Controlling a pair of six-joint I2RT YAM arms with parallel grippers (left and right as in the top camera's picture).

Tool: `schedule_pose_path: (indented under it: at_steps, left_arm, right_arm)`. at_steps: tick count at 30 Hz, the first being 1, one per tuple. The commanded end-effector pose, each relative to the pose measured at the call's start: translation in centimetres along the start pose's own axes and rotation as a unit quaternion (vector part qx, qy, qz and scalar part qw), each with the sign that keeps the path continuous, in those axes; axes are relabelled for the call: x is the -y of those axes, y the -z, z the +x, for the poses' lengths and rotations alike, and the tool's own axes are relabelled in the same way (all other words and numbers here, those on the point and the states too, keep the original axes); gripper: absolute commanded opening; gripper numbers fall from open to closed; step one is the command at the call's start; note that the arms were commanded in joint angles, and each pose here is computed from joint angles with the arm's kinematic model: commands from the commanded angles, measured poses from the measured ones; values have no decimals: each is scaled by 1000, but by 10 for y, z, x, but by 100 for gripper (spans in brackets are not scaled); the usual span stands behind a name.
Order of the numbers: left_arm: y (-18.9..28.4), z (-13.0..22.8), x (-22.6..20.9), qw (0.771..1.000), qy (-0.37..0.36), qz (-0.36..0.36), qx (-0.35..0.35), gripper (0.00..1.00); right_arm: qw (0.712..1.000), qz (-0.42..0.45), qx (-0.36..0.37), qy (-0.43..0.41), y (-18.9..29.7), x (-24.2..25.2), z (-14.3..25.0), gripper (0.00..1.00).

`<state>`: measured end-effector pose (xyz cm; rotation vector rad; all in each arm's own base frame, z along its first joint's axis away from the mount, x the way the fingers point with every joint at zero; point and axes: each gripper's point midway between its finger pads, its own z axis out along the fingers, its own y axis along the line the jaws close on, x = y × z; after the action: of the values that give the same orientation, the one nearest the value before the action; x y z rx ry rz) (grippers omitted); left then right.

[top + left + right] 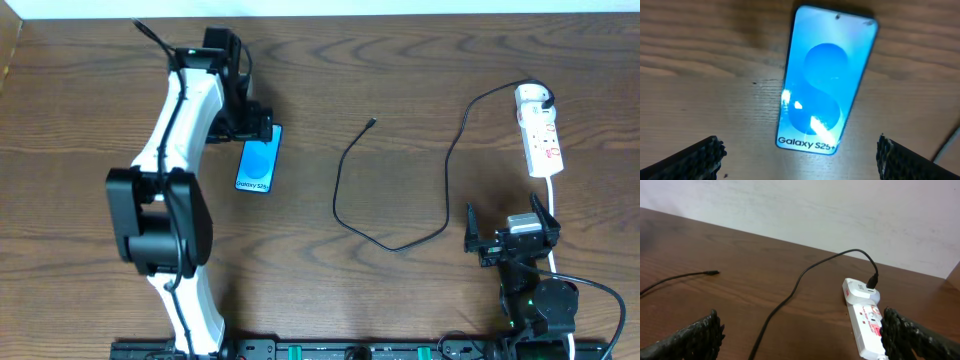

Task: Plug charger to phone and switch on socket
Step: 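Lower the open left gripper down over the phone's lower end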

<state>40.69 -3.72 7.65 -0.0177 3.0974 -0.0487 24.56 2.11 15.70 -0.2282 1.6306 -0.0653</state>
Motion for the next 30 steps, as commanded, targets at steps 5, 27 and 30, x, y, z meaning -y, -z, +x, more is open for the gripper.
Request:
schedule_pose_path:
  at_steps: [5, 27, 30]
  left_arm:
    - [-27, 4, 1, 999, 27, -12, -31, 99]
    - [-60, 8, 9, 999, 17, -30, -42, 99]
    - [-67, 10, 8, 999, 13, -30, -41, 99]
  right_arm:
    - [1000, -8, 1, -5, 0, -4, 0, 99]
    - [1000, -8, 1, -5, 0, -3, 0, 99]
    - [1000, -8, 1, -6, 0, -4, 0, 99]
